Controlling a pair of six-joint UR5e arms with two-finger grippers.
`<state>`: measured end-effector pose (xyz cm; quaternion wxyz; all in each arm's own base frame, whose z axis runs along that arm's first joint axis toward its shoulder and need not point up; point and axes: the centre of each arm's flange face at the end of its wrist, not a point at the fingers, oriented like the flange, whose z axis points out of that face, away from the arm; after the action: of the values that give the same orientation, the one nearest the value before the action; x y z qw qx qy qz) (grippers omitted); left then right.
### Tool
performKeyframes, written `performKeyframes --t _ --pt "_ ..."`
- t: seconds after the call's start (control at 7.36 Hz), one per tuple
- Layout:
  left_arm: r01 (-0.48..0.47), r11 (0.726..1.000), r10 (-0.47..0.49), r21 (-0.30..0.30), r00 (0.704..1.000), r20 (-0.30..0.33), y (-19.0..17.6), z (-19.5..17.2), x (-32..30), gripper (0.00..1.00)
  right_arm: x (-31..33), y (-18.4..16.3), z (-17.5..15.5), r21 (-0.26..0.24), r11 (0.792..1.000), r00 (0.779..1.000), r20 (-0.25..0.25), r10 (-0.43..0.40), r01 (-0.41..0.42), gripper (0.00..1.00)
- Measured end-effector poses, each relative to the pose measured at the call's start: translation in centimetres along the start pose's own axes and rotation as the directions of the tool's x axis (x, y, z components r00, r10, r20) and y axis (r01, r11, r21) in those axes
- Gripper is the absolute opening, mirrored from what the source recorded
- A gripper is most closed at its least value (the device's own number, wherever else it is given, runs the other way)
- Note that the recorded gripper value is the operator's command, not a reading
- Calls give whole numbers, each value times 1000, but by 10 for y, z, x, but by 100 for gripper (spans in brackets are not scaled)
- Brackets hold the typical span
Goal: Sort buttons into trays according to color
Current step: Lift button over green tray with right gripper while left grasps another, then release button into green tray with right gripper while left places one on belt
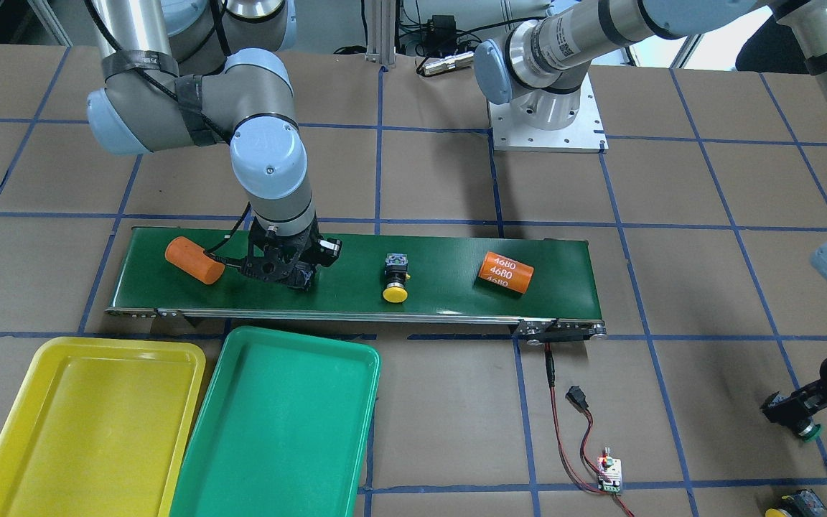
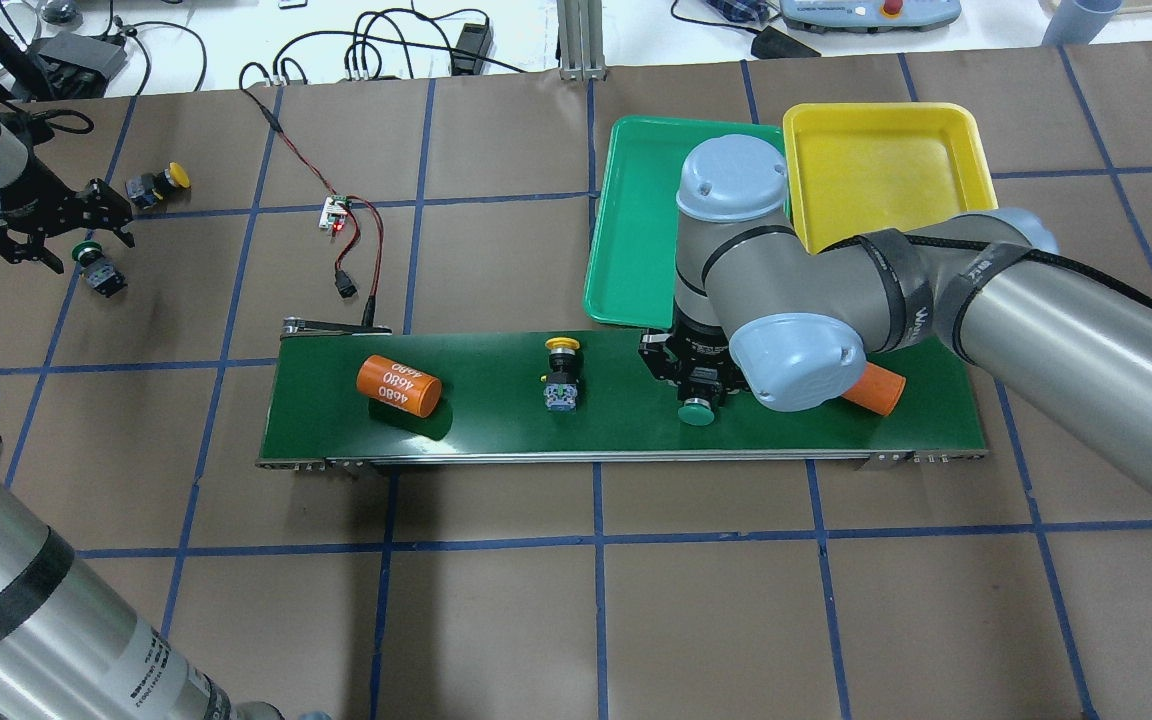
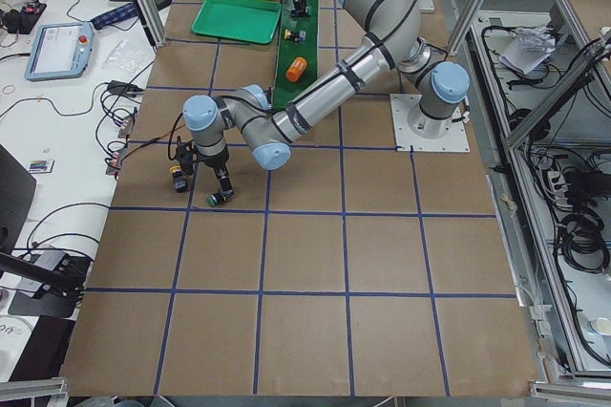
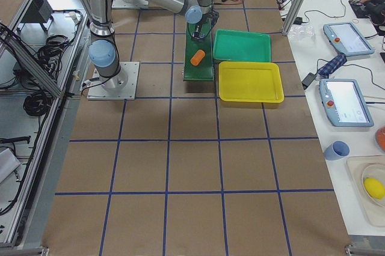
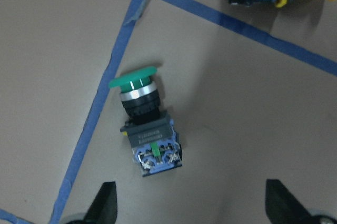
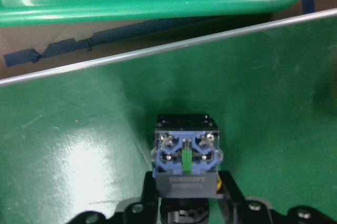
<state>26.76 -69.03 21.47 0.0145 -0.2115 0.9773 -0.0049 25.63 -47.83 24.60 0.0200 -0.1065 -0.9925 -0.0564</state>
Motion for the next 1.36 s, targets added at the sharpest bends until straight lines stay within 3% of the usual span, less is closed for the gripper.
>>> performKeyframes --t 0.14,0.27,0.54,0.68,0.82,1.09,1.36 --pt "4 1000 -4 -17 1000 -3 -4 14 -3 97 -1 -3 -7 15 1000 1000 7 1 -1 0" --pt "6 999 -6 -32 1000 -6 -5 25 -5 85 -3 -10 -25 47 999 1000 23 1 -2 0" --pt "4 999 -4 -46 1000 -7 -7 35 -8 26 -4 -46 -70 146 989 999 32 -4 0 0" --pt "-5 999 4 -46 1000 -7 -8 36 -9 3 3 -72 -80 187 982 999 18 -27 23 0" --pt "-11 999 11 -43 1000 -6 -9 34 -9 0 14 -94 -81 220 974 998 3 -59 56 3" --pt "-14 998 14 -55 1000 -4 -5 17 2 0 26 -134 -56 266 961 997 8 -79 74 25" --pt "6 993 -6 -120 1000 -4 24 -25 50 0 22 -156 -19 276 959 997 14 -75 68 43"
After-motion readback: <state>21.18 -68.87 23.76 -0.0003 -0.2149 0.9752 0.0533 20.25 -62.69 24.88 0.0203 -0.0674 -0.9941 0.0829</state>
